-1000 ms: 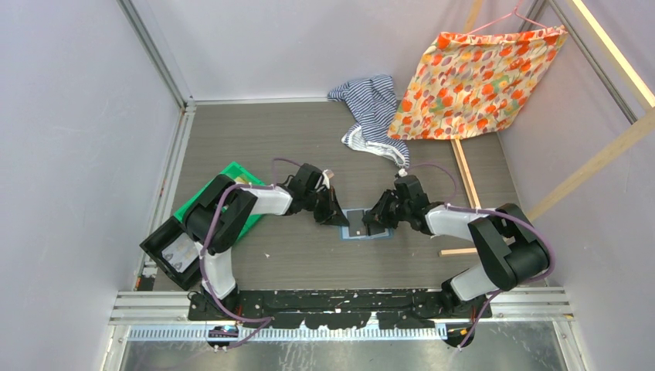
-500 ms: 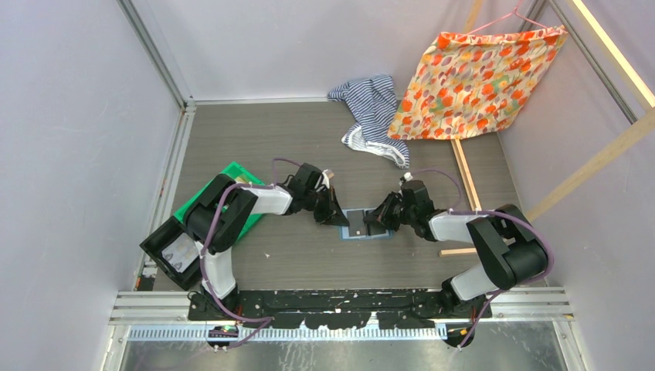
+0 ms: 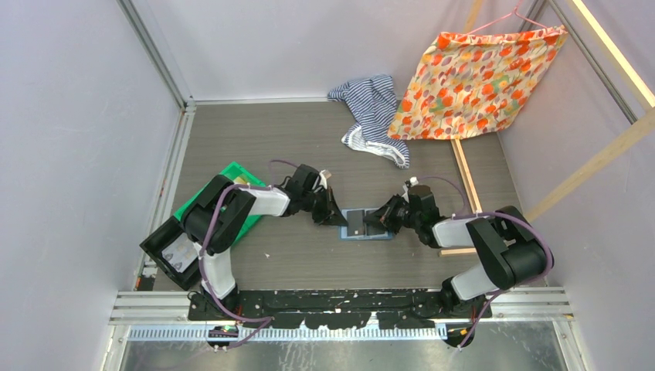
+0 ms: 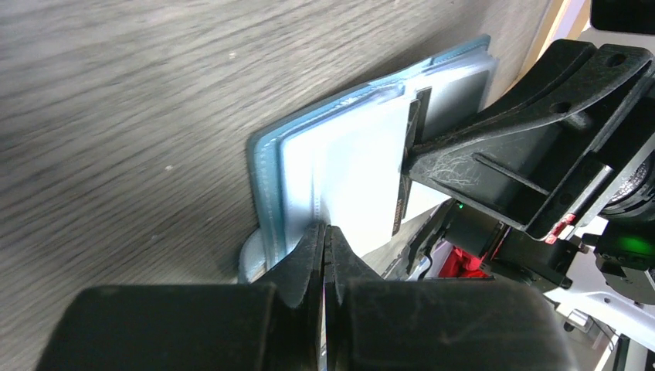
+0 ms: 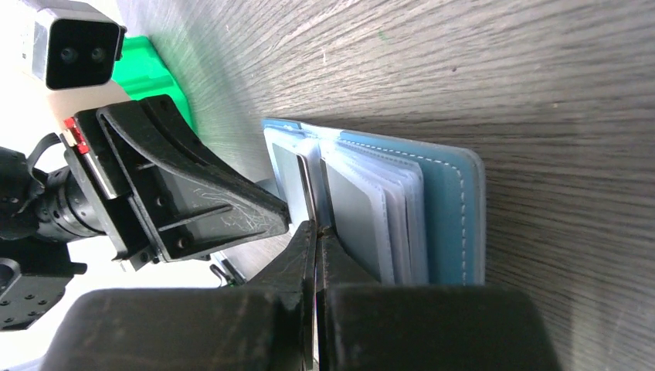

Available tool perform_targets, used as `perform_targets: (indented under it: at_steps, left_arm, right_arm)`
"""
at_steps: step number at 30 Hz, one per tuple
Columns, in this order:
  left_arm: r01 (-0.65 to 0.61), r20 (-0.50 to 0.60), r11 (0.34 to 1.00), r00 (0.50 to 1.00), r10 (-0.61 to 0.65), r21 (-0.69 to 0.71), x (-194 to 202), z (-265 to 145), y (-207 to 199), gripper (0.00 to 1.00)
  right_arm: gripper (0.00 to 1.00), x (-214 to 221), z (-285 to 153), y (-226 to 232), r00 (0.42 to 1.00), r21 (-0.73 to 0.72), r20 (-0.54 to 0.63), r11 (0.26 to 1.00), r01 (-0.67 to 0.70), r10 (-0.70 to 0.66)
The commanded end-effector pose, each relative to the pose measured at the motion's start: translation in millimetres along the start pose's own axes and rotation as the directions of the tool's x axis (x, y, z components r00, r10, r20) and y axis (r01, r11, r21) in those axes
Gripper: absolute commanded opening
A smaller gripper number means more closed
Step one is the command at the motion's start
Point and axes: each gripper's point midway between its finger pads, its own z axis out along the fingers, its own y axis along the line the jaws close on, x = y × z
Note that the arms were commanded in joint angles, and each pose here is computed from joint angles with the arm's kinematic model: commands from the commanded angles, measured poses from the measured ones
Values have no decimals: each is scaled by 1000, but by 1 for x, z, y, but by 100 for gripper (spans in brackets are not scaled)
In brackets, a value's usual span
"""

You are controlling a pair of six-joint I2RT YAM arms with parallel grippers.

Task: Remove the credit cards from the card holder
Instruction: Remove the credit card from the card holder.

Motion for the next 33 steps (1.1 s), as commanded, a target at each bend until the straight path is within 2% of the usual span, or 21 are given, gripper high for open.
perform_targets:
  at_steps: [1, 33]
  left_arm:
    - [35, 49, 997, 998, -31, -72, 0, -2, 24, 0]
    - [57, 55, 995, 997, -52, -85, -2, -7, 30, 1]
  right_arm:
    - [1, 1, -1, 28, 999, -137, -30, 990, -23, 20]
    - [1, -2, -15, -8, 1000, -77, -23, 997, -9, 7]
